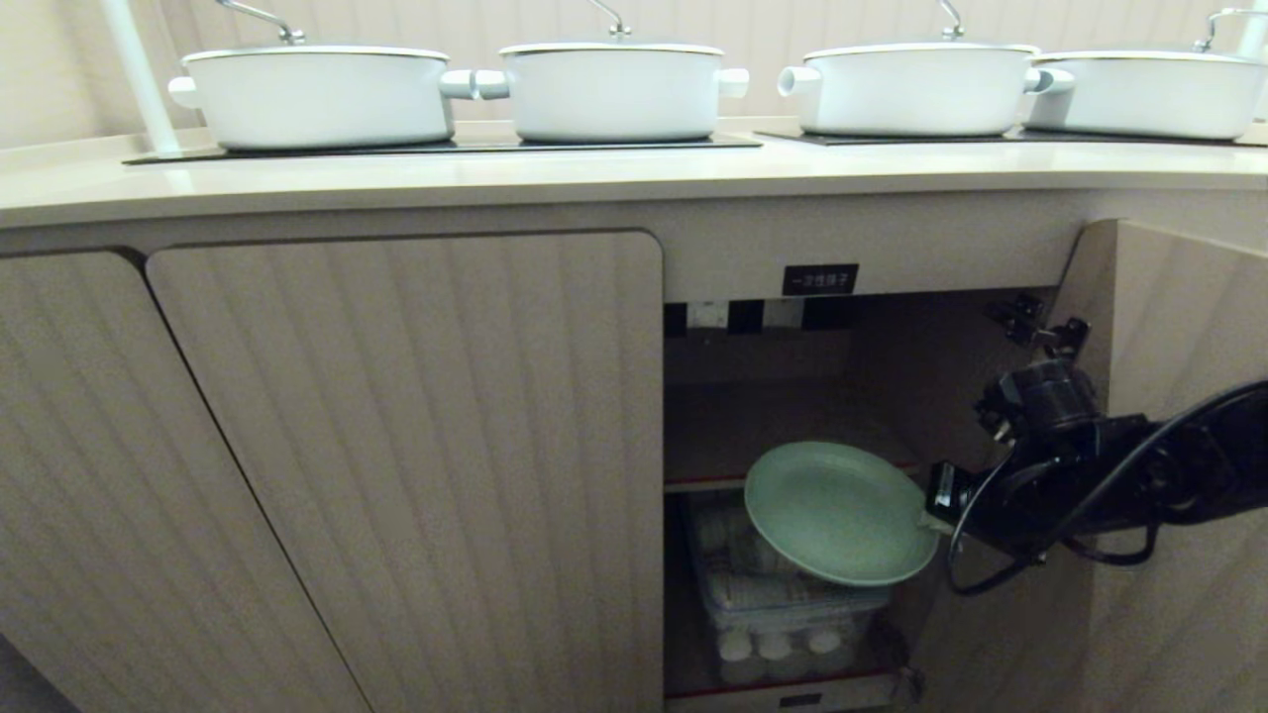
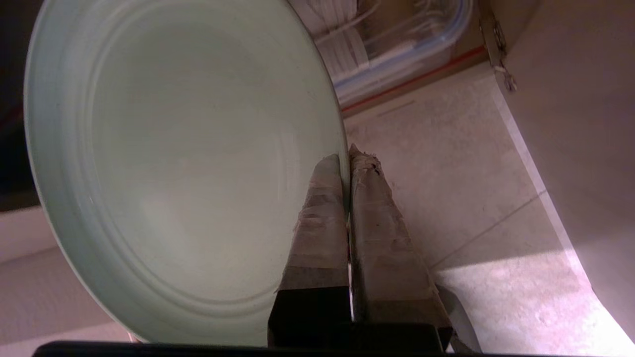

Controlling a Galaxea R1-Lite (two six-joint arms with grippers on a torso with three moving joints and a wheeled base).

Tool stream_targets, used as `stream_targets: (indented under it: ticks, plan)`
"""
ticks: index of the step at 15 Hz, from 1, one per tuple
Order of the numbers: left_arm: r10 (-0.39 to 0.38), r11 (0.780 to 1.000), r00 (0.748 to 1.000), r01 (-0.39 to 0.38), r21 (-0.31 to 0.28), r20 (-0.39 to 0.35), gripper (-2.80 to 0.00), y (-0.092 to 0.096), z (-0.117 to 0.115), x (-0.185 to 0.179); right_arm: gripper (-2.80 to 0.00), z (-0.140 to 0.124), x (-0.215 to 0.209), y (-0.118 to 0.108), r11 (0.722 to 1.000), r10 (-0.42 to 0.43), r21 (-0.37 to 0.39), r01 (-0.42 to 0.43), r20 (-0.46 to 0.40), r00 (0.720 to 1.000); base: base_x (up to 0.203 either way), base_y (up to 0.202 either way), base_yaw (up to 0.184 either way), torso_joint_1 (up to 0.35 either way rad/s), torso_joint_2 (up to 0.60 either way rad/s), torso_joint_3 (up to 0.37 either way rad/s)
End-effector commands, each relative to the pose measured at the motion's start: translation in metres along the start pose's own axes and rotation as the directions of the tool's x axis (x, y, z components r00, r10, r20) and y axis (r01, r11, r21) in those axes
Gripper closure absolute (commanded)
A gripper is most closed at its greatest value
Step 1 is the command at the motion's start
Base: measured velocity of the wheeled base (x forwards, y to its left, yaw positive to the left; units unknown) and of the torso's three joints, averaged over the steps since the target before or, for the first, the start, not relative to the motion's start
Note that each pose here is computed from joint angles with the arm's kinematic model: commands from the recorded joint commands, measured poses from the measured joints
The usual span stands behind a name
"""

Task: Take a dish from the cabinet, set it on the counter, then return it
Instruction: Put it back into the cabinet

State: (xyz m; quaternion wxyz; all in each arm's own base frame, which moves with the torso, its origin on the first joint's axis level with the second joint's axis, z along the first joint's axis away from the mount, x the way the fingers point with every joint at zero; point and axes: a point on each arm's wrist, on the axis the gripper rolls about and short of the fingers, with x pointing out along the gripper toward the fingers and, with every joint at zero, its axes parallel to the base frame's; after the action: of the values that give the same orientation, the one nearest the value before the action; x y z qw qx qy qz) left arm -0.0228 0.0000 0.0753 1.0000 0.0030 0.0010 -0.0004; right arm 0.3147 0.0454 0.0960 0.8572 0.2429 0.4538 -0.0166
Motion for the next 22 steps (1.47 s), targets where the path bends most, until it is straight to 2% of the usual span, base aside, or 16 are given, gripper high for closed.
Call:
stream_targets:
  ticks: [1,14,22]
  plan:
    - [0.0,1.0,1.0,0.0,0.0,0.0,0.0,0.0,0.0,0.0,0.0,0.003,0.009,0.002,1.0,0.0,0.002,0.0,-0.005,1.0,0.0,0.0,0.0,0.0,0.0,0.0]
    - [0.0,1.0,1.0,0.0,0.0,0.0,0.0,0.0,0.0,0.0,0.0,0.032,0.035,0.019,1.0,0.028,-0.006,-0.028,0.037,0.999,0.0,0.0,0.0,0.0,0.0,0.0]
    - [0.001,1.0,1.0,-0.001,0.0,0.0,0.0,0.0,0.0,0.0,0.0,0.049,0.054,0.027,1.0,0.021,-0.004,-0.021,0.028,0.999,0.0,0.0,0.0,0.0,0.0,0.0]
